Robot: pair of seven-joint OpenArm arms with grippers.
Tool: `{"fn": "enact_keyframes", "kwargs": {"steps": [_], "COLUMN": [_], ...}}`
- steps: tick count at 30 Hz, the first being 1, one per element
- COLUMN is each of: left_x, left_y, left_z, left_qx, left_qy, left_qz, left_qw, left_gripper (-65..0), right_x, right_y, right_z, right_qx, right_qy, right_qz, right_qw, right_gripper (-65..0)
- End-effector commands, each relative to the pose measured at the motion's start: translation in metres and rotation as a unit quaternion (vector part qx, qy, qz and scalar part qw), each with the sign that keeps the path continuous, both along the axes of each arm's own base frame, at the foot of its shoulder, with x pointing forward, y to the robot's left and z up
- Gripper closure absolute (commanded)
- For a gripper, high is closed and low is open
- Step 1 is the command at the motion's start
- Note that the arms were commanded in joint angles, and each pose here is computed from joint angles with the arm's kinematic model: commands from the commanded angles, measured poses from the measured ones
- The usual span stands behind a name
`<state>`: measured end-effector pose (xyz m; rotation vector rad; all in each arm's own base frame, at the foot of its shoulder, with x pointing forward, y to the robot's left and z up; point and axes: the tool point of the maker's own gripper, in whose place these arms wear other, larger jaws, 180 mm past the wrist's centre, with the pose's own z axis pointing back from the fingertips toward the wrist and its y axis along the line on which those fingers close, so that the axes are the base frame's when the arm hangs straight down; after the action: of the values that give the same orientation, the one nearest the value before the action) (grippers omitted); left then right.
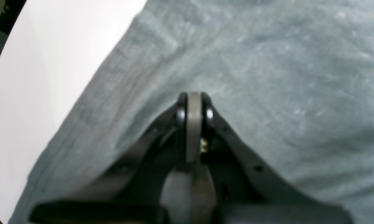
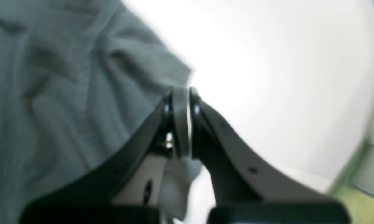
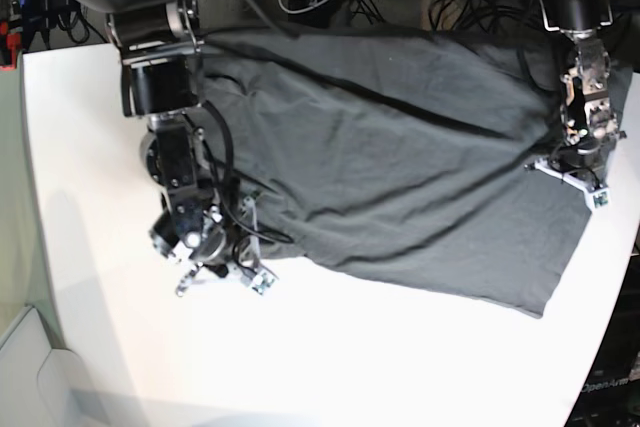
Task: Layout the t-shirt on the table in an organized manner, then fold the t-shirt properly
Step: 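Drag the t-shirt hem with the right gripper toward the robot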
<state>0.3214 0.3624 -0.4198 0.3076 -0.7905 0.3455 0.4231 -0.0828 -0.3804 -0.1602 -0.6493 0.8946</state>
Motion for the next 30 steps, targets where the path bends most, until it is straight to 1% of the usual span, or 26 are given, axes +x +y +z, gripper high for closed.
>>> {"fn": "enact_keyframes", "kwargs": {"steps": [1,5,9,16,18,20,25,28,30], "left_x": [0.007,0.007,0.006,-0.001,-0.001,-0.002,-0.010,-0.016,-0.019], "left_y": [0.008,0.009,0.009,0.009,0.009,0.009,0.008,0.008,0.008], "left_z": [0.013,0.014,0.013,0.008,0.009,0.008,0.003,-0.002,-0.004], "left_qx": [0.014,0.014,0.014,0.014,0.014,0.014,0.015,0.015,0.015], "left_qy": [-0.015,-0.015,-0.014,-0.007,-0.008,-0.007,0.001,0.009,0.012], "left_qz": [0.001,0.002,0.002,0.002,0.002,0.002,0.001,0.001,0.001], "left_qw": [1.000,1.000,1.000,1.000,1.000,1.000,1.000,1.000,1.000], "left_gripper": [-0.1,-0.1,-0.1,-0.1,-0.1,-0.1,-0.1,-0.1,-0.1], "right_x": [0.018,0.025,0.028,0.029,0.026,0.022,0.018,0.019,0.019], "right_y": [0.005,0.013,0.022,0.031,0.031,0.030,0.039,0.045,0.054], "right_z": [0.017,0.008,0.003,0.004,-0.004,-0.018,-0.040,-0.044,-0.044], "right_qx": [0.006,0.015,0.037,0.060,0.060,0.060,0.087,0.100,0.117], "right_qy": [-0.021,0.002,-0.001,-0.015,-0.002,0.021,0.050,0.052,0.044], "right_qz": [0.001,0.006,0.018,0.030,0.029,0.028,0.036,0.045,0.059], "right_qw": [0.9998,0.9999,0.9992,0.9977,0.9978,0.9975,0.9943,0.9926,0.9904], "right_gripper": [0.0,0.0,0.0,0.0,0.0,0.0,0.0,0.0,0.0]}}
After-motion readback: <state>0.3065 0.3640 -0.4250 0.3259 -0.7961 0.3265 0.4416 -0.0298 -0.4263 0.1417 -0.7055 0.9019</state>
